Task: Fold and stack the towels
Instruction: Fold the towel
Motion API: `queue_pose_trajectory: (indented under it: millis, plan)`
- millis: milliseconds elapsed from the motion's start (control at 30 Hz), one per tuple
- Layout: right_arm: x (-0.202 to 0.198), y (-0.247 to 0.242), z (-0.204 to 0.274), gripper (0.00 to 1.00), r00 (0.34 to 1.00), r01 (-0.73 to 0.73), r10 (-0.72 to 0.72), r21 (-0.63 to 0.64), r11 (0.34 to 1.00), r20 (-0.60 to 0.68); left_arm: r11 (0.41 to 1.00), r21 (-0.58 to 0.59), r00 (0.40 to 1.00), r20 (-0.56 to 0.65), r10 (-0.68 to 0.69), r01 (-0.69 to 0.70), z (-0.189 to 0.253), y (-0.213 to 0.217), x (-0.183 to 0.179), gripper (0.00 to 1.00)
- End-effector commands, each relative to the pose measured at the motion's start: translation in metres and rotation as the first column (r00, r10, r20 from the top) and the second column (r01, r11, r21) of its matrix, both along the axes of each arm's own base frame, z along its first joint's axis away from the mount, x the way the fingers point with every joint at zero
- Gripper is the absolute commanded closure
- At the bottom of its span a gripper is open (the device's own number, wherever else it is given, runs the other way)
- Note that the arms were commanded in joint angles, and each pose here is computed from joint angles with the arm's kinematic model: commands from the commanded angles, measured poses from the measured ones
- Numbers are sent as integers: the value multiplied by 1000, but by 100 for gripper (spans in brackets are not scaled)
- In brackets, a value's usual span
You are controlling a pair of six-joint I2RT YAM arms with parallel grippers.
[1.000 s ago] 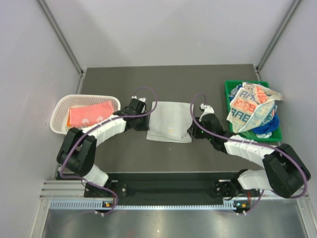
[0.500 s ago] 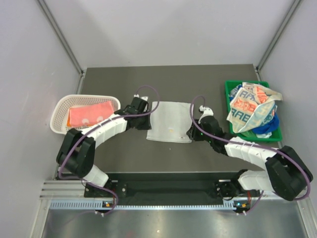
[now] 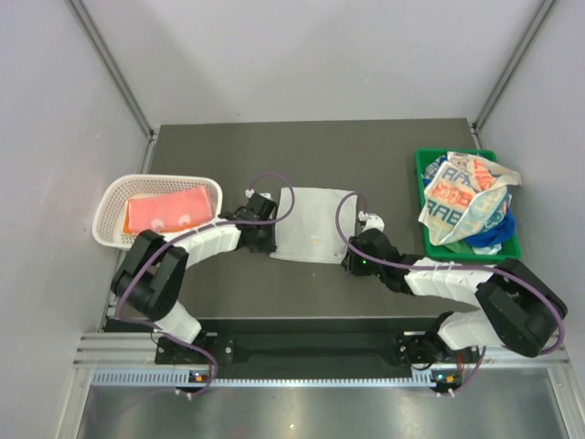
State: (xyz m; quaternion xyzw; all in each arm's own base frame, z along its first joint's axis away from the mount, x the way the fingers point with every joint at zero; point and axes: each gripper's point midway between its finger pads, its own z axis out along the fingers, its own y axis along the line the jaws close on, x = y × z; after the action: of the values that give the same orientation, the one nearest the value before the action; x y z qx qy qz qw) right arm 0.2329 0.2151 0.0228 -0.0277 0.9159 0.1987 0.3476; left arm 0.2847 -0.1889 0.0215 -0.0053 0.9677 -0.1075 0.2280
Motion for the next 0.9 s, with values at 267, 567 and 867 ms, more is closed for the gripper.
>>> queue_pose_trajectory:
  millis: [267, 567, 867]
  plan:
    - [-13, -20, 16, 69, 1000, 19, -19, -74, 997, 4, 994, 53, 995, -22, 98, -97, -6, 27, -38, 72]
    - [43, 6, 106, 66, 989, 2, -1, -9, 1000, 149, 992, 67, 984, 144, 101, -111, 68, 30, -4, 66]
    - [135, 90, 147, 77, 974, -136, 95, 199, 970, 204, 984, -177, 940, 341, 35, 27, 144, -47, 102, 67]
